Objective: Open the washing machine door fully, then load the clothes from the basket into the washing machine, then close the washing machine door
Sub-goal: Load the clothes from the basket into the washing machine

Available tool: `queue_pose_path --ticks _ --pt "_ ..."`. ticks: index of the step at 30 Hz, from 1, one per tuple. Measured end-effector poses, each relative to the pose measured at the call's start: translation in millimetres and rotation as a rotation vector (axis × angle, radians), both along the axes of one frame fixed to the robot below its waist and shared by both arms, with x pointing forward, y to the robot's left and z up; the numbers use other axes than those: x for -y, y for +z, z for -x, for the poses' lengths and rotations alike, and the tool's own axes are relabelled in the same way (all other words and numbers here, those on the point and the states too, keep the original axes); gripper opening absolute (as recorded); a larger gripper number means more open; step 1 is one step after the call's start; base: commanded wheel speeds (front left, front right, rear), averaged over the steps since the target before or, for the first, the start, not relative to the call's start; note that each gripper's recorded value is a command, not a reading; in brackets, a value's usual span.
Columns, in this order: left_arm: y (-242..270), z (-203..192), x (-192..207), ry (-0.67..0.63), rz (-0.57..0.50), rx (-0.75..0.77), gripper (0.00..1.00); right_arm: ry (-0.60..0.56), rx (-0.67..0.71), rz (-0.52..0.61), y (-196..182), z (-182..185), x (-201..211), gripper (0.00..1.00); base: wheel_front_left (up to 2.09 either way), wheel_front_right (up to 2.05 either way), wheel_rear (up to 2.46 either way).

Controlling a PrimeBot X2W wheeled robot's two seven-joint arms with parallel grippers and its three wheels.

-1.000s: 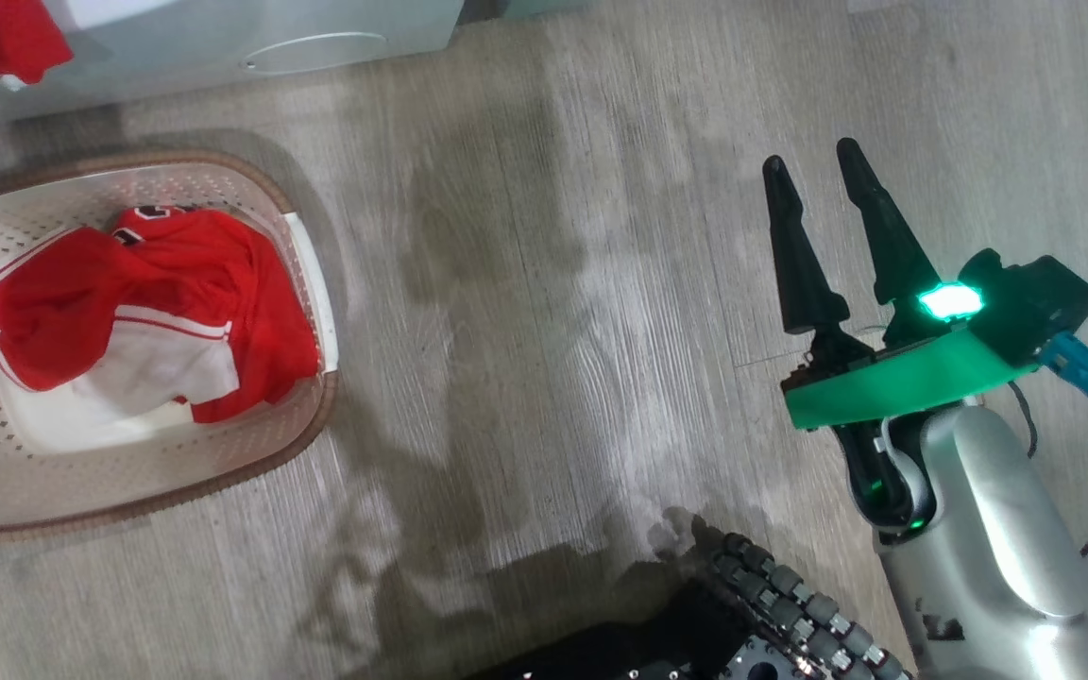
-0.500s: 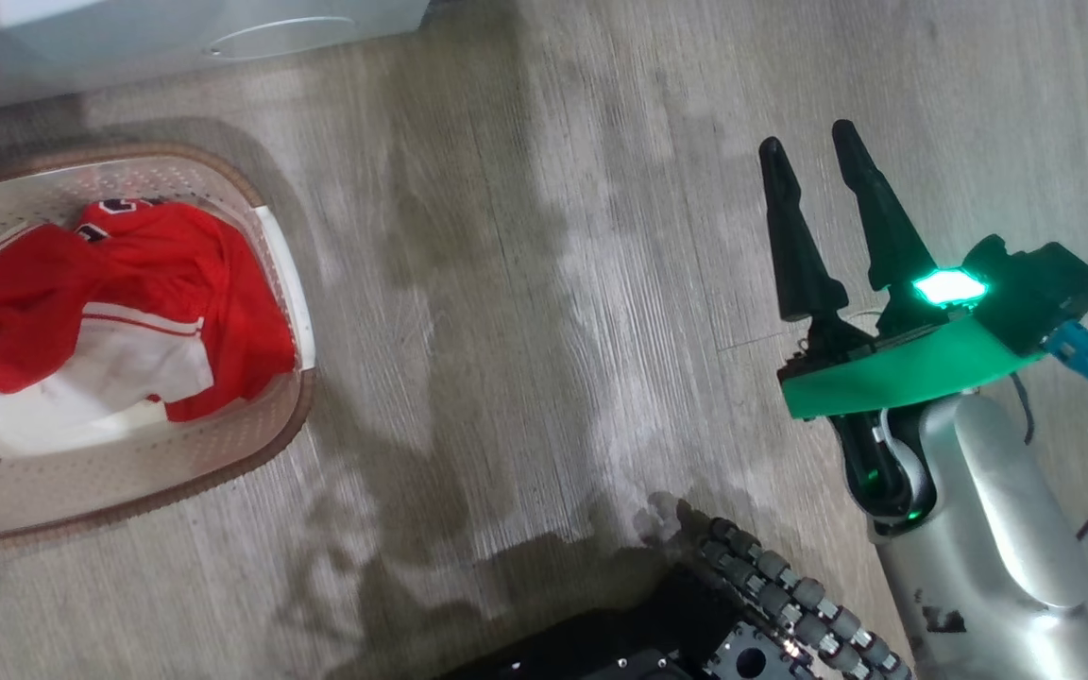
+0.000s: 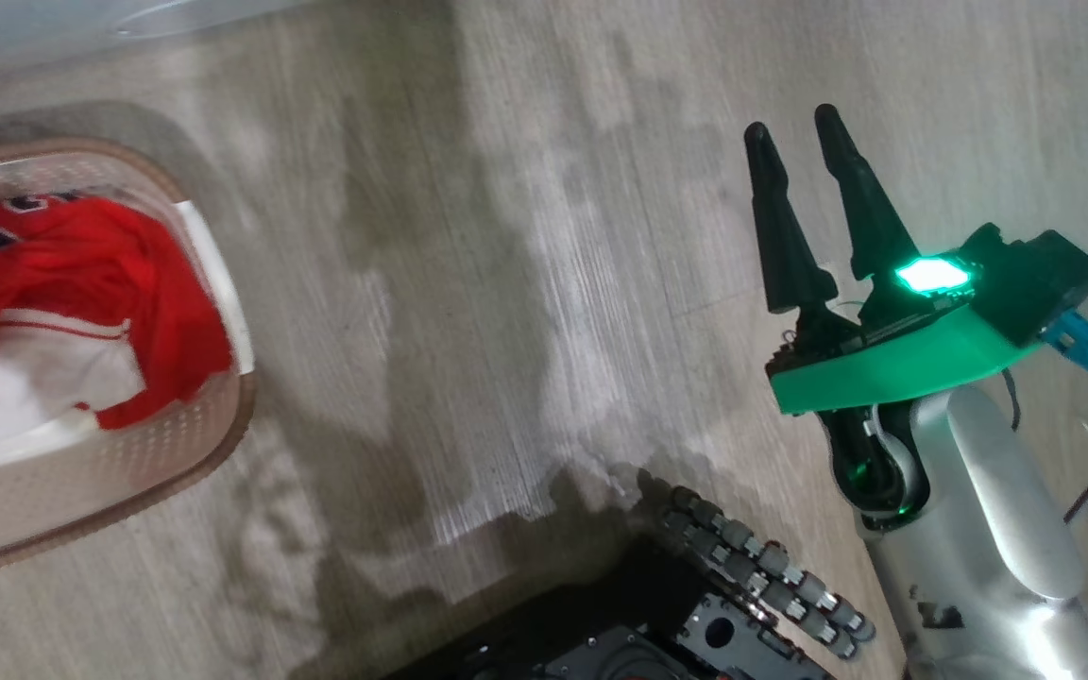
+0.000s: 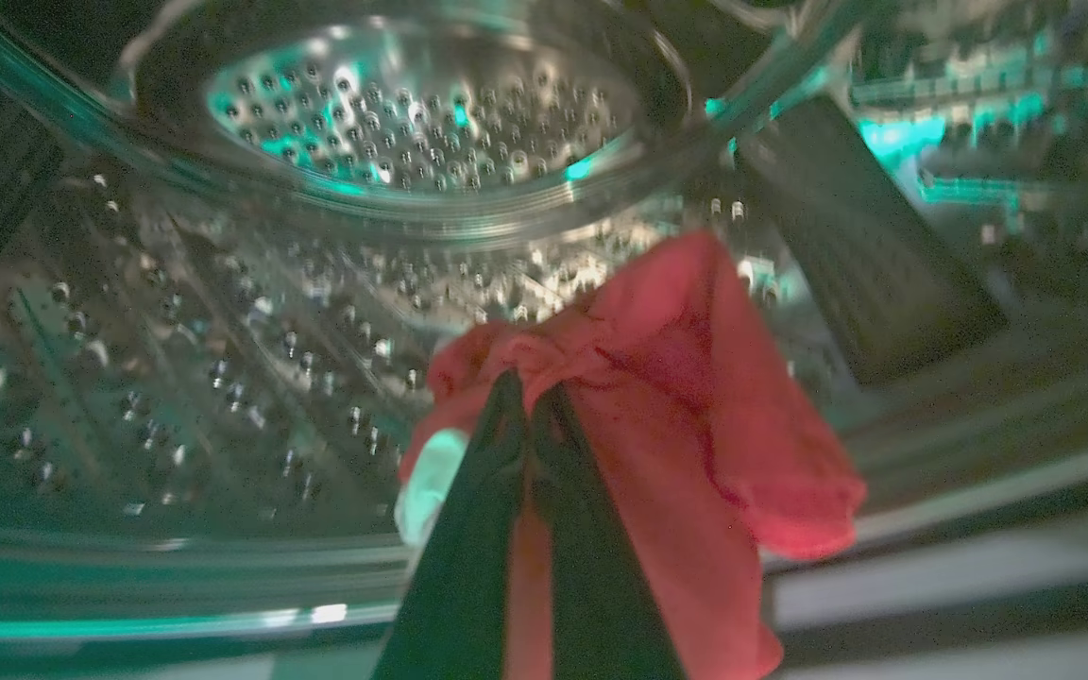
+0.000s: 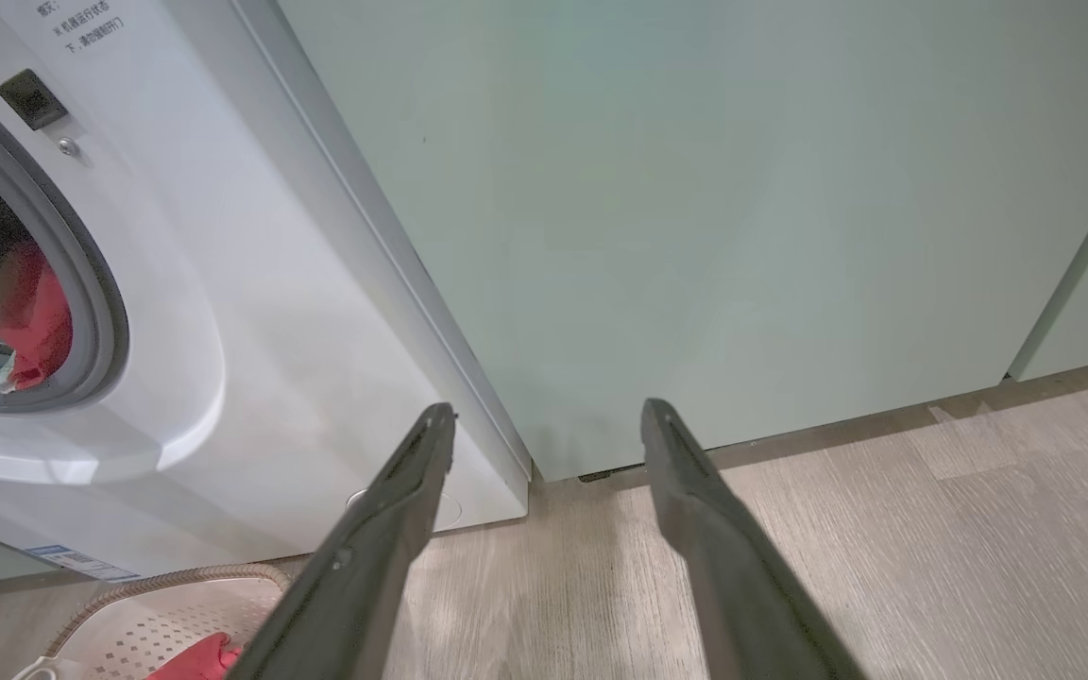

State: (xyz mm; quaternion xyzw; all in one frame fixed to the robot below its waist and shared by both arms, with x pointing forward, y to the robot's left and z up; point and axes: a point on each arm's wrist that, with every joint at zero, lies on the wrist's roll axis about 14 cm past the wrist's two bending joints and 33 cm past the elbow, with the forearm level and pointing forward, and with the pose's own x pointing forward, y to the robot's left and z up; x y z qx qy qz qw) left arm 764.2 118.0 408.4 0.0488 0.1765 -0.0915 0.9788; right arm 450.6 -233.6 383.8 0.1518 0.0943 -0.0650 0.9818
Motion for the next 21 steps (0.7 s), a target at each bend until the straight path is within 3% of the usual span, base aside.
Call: queue_pose_path --ticks 12,21 --pt "27 -46 -4 0.070 0.107 0.326 0.00 -0.039 -0.055 0.006 -15 11 12 1.00 0.00 0.00 0.00" --pt "-13 -42 -13 0.097 0.132 0.278 0.00 -0.037 -0.061 -0.014 -21 8 9 1.00 0.00 0.00 0.00"
